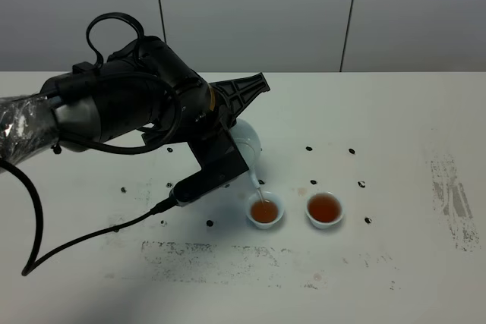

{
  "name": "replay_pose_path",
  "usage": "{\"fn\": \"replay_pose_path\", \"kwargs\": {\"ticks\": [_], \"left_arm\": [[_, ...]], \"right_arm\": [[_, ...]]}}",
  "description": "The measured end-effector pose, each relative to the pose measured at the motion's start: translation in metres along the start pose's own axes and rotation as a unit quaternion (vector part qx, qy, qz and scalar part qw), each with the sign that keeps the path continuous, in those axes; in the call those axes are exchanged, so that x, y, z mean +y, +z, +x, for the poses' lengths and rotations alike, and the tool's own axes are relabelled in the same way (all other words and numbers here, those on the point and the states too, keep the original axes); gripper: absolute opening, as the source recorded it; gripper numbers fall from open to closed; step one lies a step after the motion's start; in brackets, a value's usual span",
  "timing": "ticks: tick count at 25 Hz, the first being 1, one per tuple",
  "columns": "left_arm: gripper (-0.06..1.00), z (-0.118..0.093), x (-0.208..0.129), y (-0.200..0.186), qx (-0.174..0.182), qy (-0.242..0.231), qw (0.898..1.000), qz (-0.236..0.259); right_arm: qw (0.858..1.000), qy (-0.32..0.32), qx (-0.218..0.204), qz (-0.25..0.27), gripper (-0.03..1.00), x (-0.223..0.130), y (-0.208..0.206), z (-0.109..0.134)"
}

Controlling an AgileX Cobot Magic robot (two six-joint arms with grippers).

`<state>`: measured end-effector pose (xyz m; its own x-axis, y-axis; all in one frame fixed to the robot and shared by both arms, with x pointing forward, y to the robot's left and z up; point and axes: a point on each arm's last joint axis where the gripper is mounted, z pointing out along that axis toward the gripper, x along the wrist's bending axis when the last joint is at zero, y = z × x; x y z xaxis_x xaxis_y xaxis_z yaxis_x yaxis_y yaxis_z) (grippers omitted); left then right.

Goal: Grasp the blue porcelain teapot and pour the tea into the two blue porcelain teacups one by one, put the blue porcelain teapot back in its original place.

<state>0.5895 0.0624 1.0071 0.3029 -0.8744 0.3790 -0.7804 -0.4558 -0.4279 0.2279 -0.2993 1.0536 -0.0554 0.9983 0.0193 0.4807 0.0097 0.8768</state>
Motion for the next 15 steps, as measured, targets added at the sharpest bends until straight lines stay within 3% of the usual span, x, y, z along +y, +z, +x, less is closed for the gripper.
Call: {"fn": "replay_pose_path", "kwargs": {"ticks": [15], "left_arm": [[0.07, 0.0031, 0.0029, -0.0009, 0.004, 0.014, 1.0, 0.005]], "right_arm": [[1.0, 0.001, 0.0, 0.0, 0.23, 0.0, 0.0, 0.0]]}}
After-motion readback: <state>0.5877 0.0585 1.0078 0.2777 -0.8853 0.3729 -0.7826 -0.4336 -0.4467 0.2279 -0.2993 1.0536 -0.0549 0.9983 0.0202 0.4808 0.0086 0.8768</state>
